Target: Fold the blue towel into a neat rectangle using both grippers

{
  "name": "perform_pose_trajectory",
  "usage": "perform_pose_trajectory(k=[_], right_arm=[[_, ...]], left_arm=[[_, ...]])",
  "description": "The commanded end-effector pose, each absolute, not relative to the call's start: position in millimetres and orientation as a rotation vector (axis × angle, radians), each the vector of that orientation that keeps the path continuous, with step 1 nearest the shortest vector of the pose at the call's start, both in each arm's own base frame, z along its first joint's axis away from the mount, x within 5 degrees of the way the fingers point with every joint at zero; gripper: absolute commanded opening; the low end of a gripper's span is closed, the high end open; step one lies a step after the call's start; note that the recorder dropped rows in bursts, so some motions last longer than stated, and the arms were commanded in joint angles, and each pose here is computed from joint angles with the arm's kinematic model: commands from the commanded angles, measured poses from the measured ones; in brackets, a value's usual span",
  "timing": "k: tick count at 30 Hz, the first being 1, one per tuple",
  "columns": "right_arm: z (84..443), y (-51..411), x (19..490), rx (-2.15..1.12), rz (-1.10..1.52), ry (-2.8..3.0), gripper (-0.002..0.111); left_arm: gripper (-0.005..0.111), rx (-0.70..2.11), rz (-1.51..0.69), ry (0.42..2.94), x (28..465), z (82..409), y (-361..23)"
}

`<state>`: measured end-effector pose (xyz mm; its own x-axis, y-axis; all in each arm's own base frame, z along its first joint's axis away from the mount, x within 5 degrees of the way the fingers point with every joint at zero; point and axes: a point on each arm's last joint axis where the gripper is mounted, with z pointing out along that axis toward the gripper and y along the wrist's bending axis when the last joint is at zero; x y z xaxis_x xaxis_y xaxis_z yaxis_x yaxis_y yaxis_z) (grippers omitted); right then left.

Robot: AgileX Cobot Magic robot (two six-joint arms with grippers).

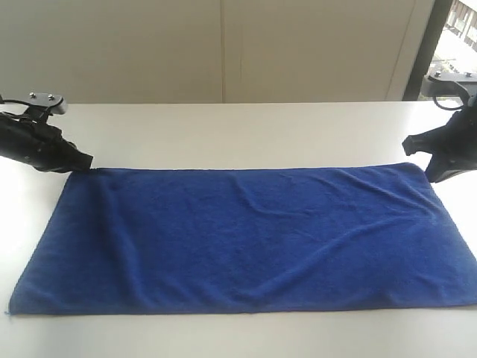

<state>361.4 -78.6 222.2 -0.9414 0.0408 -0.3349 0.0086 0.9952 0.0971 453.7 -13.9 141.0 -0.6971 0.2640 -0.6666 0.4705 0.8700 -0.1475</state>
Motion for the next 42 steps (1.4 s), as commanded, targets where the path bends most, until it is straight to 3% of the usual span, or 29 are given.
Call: perform_pose_trajectory(k=[1, 6, 11, 15, 16, 19, 21, 25, 37, 42], right_arm=[[225.1, -79.4, 359.0, 0.026, 0.129, 2.792, 0.0], [224.8, -78.9, 357.9, 0.024, 0.137, 2.805, 0.0], [224.1, -84.6, 357.0, 0.029, 0.046, 2.818, 0.0], [214.9, -93.4, 356.6, 0.09, -0.069, 2.866, 0.002], [211.1, -94.1, 357.2, 0.092, -0.073, 2.879, 0.004], [188.2, -97.6, 360.7, 0.064, -0.096, 2.951, 0.027], [178.1, -99.5, 363.2, 0.049, -0.111, 2.967, 0.037], [166.8, -100.8, 368.7, 0.05, -0.113, 2.953, 0.042], [130.5, -103.2, 379.2, 0.09, -0.101, 2.956, 0.042], [147.9, -90.7, 380.1, 0.096, 0.087, 2.904, 0.028]], left_arm=[[0.0, 0.542, -0.357, 2.36, 455.7, 142.9, -12.1], [0.0, 0.565, -0.281, 2.354, 457.1, 143.7, -8.2], [0.0, 0.608, -0.505, 2.274, 444.6, 185.4, -28.2], [0.0, 0.732, -0.579, 2.294, 436.2, 184.2, -38.6], [0.0, 0.733, -0.584, 2.321, 435.6, 179.0, -38.1], [0.0, 0.729, -0.62, 2.442, 432.1, 156.5, -36.6], [0.0, 0.756, -0.664, 2.461, 428.7, 154.4, -38.3], [0.0, 0.777, -0.686, 2.459, 425.9, 158.9, -38.7], [0.0, 0.837, -0.185, 2.56, 397.1, 239.7, -9.8], [0.0, 0.772, 0.04, 2.631, 379.2, 268.8, 11.6]])
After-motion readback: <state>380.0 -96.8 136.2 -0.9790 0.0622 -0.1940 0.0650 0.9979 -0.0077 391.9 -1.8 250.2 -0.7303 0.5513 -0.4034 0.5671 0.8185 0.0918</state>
